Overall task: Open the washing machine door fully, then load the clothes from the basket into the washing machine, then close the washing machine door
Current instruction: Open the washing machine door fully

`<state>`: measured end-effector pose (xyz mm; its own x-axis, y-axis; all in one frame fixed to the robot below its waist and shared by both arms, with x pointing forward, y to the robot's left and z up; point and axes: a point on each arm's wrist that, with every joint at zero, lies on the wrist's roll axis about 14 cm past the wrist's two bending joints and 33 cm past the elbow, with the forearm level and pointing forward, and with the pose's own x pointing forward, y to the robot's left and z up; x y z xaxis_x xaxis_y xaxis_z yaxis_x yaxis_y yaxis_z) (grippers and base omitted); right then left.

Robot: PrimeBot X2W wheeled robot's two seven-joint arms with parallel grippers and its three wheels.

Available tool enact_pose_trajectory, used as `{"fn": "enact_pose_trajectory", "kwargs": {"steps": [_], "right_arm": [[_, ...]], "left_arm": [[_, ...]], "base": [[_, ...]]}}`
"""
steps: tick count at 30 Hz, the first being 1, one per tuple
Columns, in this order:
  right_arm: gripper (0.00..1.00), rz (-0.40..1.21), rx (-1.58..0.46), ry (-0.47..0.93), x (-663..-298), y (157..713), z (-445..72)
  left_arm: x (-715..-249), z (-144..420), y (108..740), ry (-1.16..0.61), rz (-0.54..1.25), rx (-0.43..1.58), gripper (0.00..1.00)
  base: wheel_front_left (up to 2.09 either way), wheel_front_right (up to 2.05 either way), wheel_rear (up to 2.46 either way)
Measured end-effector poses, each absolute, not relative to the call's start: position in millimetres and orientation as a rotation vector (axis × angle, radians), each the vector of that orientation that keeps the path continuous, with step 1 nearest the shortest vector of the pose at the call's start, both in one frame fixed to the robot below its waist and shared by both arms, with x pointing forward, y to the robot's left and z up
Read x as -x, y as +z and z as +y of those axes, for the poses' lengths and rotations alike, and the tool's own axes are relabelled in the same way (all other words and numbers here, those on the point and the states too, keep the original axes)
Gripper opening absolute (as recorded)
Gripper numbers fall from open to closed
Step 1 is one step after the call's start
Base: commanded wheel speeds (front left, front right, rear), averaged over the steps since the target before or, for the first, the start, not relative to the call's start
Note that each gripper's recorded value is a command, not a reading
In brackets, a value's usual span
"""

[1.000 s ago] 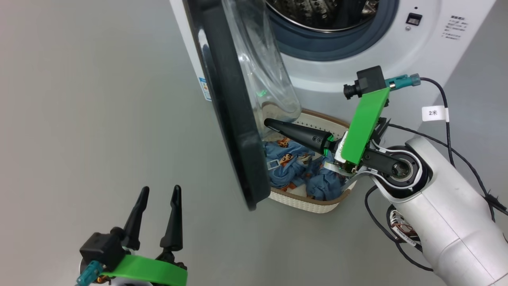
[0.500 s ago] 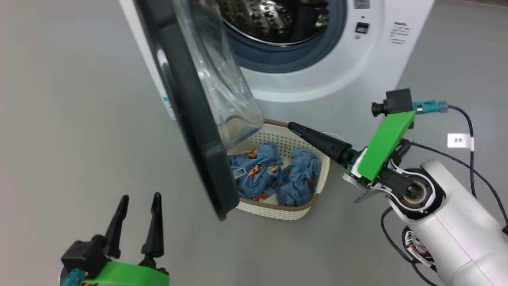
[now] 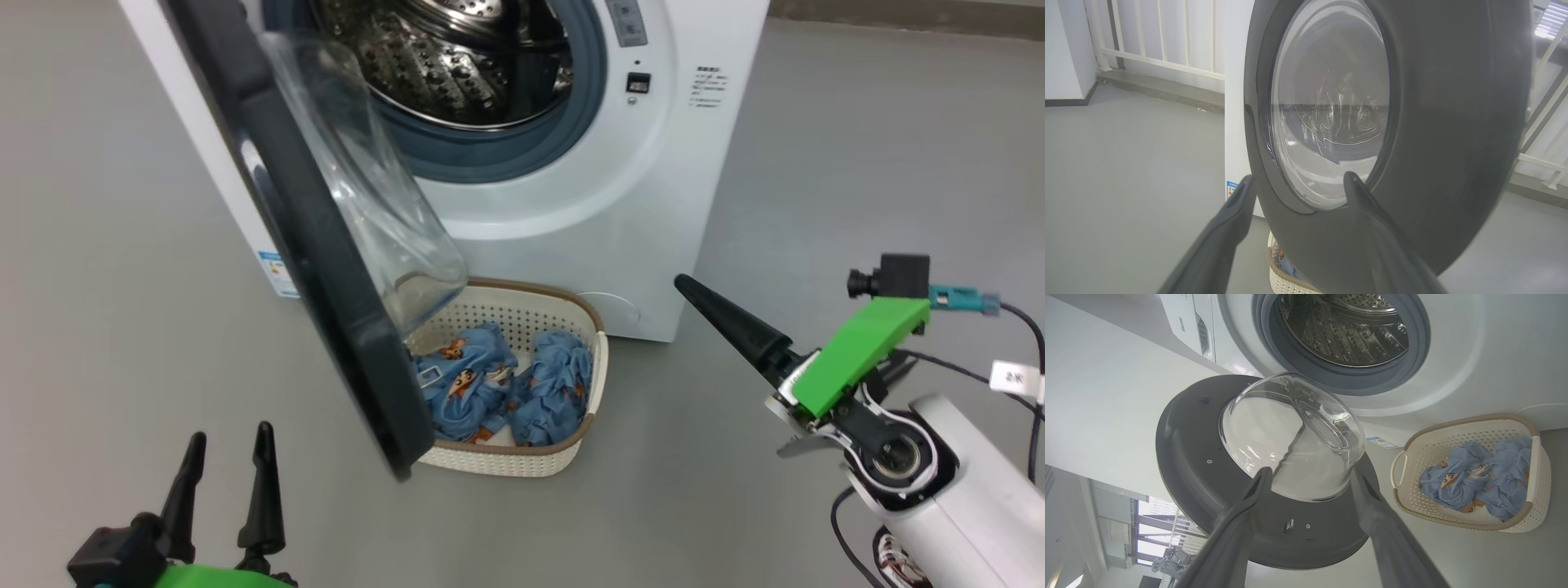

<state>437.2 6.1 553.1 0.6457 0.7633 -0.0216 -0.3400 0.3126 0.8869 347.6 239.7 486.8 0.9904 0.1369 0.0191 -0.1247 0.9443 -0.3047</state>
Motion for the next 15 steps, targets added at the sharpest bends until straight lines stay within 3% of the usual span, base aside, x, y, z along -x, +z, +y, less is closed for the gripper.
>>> {"fn": "enact_pose_trajectory", "kwargs": {"steps": [15], "right_arm": [[1.00, 0.231, -1.050, 0.431, -429, 533, -87]], "left_arm": [[-355, 229, 488, 0.095, -0.044, 0.311, 1.00]], "base": [[0.00, 0.00, 0.00]]}}
